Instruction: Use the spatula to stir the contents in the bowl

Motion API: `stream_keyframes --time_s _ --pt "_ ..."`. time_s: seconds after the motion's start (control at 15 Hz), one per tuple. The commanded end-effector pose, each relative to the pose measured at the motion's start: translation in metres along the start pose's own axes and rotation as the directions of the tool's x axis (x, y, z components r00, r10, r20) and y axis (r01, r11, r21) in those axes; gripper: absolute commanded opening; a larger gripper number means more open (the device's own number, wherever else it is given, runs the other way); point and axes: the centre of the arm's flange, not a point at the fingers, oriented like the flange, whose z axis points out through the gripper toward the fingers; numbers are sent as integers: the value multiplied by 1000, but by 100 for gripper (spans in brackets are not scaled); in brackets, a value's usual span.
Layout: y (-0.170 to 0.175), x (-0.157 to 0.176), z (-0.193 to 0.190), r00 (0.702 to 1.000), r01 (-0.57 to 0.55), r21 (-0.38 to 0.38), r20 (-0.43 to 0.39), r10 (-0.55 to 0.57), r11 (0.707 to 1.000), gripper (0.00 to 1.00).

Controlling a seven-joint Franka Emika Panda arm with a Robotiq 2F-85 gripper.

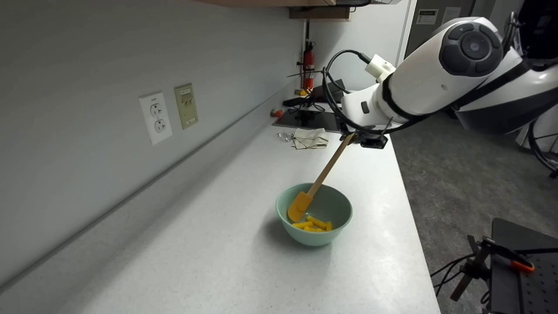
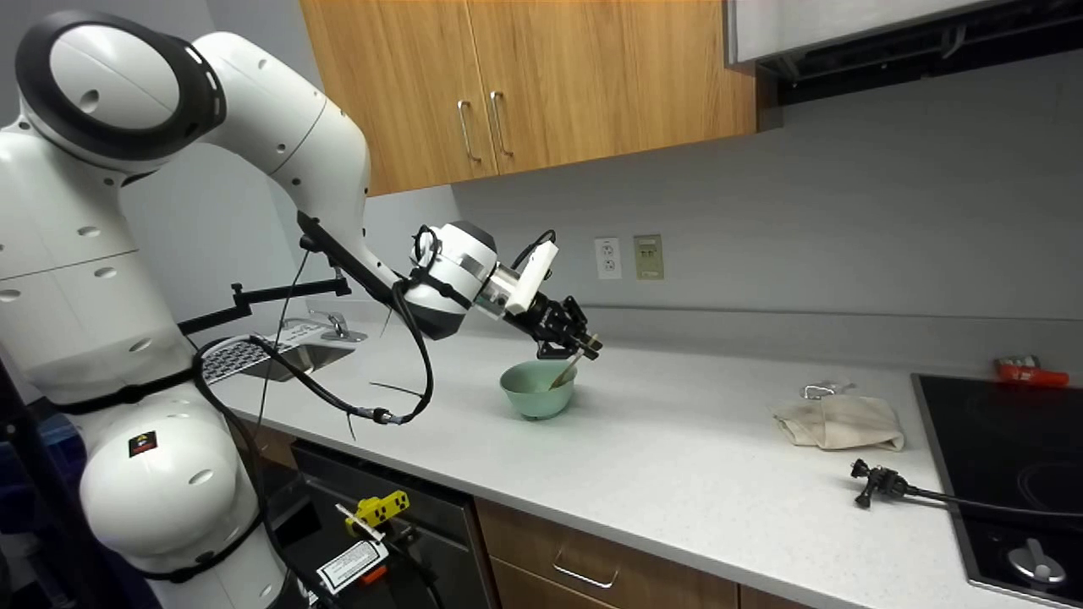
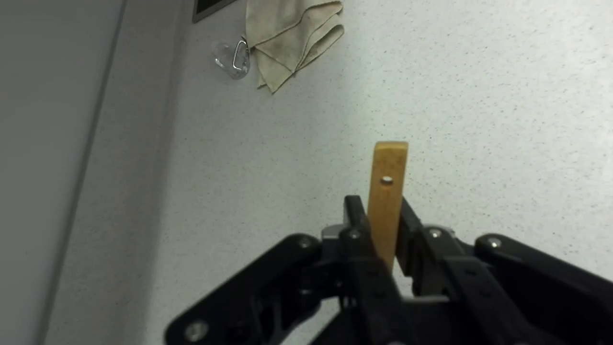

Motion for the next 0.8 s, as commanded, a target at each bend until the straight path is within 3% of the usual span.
stream_keyframes --time_s 0.0,0.33,0.73 --pt "4 -4 -1 1000 19 2 -8 -19 1000 4" --pt "4 -10 -6 998 60 59 -31 -58 996 4" --pt "7 -11 -8 995 82 208 -74 -68 975 4"
